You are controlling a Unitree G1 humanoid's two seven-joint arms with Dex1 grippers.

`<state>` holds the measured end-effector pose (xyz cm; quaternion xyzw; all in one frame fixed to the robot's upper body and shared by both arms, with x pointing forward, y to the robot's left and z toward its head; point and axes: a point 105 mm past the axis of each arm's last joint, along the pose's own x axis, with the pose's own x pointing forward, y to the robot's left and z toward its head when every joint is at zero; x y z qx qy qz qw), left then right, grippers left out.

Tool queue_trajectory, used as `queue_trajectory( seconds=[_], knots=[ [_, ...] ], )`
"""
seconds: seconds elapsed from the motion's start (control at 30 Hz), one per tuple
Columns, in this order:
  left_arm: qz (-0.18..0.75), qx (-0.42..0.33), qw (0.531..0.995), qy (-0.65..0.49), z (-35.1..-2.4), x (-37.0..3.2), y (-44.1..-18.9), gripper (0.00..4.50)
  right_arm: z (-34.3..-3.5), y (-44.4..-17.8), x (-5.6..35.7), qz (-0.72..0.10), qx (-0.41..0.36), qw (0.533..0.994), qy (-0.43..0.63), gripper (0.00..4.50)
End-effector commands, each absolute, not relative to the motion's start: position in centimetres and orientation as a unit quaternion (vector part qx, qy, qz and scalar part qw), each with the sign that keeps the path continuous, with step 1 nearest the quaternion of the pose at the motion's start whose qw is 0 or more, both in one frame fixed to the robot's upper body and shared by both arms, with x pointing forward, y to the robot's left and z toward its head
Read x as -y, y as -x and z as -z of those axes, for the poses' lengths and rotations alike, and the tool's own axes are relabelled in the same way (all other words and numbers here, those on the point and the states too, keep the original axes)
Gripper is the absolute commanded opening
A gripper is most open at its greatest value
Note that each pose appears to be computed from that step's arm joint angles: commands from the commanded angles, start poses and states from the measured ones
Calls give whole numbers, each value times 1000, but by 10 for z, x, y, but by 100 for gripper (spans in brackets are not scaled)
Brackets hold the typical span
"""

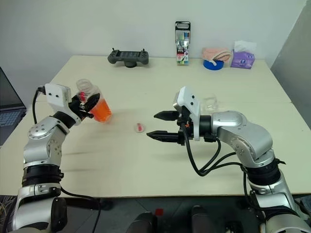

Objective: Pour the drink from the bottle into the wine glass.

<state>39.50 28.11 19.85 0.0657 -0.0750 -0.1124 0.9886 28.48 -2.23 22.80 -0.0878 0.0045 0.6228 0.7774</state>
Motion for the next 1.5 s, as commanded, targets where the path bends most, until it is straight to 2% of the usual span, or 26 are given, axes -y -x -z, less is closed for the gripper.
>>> queue_trajectory(
  seconds=[0.03,0.23,0.3,0.53,0.77,0.9,1.1,1.2,1.33,1.5],
  knots=[
    [105,119,985,-66,-218,-285,-400,168,-239,-302,19,-576,31,810,102,335],
    [89,102,989,-54,-200,-294,-409,168,-234,-307,17,-561,30,819,111,335],
    [81,92,991,-52,-191,-298,-409,240,-232,-307,18,-560,26,820,115,335],
    [66,79,994,-43,-178,-306,-406,445,-231,-309,21,-554,22,824,118,335],
    [74,67,994,-50,-172,-304,-402,445,-233,-314,24,-550,24,827,119,335],
    [69,66,994,-50,-167,-305,-394,445,-238,-332,42,-504,21,856,113,335],
    [84,34,993,-78,-160,-319,-347,445,-258,-345,85,-435,-14,886,163,335],
    [120,16,989,-88,-168,-320,-319,445,-275,-363,111,-357,-47,923,138,335],
    [238,-20,966,-100,-179,-282,-294,445,-272,-385,139,-257,-121,953,108,335],
    [365,-41,922,-123,-178,-213,-286,445,-235,-399,162,-191,-261,945,54,335]
  ],
)
